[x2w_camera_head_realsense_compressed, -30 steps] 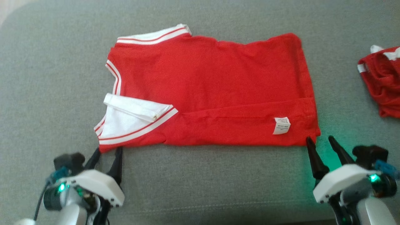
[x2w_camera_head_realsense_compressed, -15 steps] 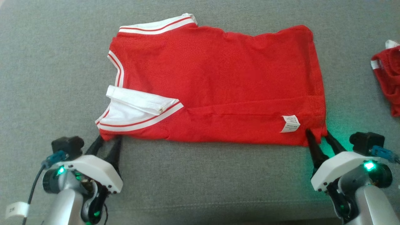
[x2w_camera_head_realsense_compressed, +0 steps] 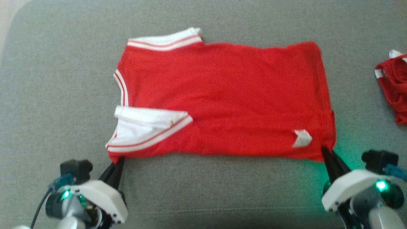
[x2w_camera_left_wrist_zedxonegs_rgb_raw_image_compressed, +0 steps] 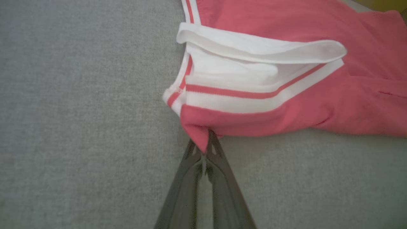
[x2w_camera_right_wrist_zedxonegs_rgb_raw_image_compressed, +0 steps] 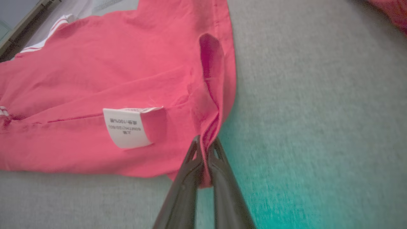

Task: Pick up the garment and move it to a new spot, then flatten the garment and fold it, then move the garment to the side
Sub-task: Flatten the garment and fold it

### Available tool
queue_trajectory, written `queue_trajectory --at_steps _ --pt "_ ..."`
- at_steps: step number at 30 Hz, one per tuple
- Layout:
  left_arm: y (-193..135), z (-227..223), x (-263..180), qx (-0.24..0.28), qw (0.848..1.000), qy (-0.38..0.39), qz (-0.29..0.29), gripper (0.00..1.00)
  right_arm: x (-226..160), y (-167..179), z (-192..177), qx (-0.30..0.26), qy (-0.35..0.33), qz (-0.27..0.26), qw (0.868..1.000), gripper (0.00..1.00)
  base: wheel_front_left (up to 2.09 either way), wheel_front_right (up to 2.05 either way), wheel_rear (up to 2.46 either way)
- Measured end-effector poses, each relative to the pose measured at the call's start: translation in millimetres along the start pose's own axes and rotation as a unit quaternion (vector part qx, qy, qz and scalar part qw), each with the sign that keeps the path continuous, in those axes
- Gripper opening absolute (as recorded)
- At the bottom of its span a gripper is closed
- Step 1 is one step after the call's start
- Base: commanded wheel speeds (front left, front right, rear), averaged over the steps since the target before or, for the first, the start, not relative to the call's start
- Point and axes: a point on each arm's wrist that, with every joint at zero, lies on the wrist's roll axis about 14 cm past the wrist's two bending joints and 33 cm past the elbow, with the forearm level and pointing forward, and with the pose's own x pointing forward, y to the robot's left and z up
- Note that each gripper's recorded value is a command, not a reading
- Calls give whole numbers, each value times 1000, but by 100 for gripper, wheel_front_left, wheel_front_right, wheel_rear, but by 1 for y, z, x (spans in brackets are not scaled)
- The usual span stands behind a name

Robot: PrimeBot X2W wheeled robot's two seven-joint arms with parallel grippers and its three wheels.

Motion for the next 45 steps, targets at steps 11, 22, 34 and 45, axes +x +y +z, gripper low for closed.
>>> queue_trajectory --at_steps 11,22,34,45 --pt "3 -22 -40 -22 999 41 23 0 -40 -10 -26 24 28 -25 999 0 0 0 0" --pt "5 -14 -50 -8 999 17 47 100 -56 -5 14 7 -59 -24 998 100 0 0 0" --pt "1 61 -67 42 988 -132 71 100 -77 26 108 -51 -229 10 972 100 0 0 0" --pt "-21 135 -80 85 959 -267 50 100 -89 33 125 -62 -259 16 964 100 0 0 0"
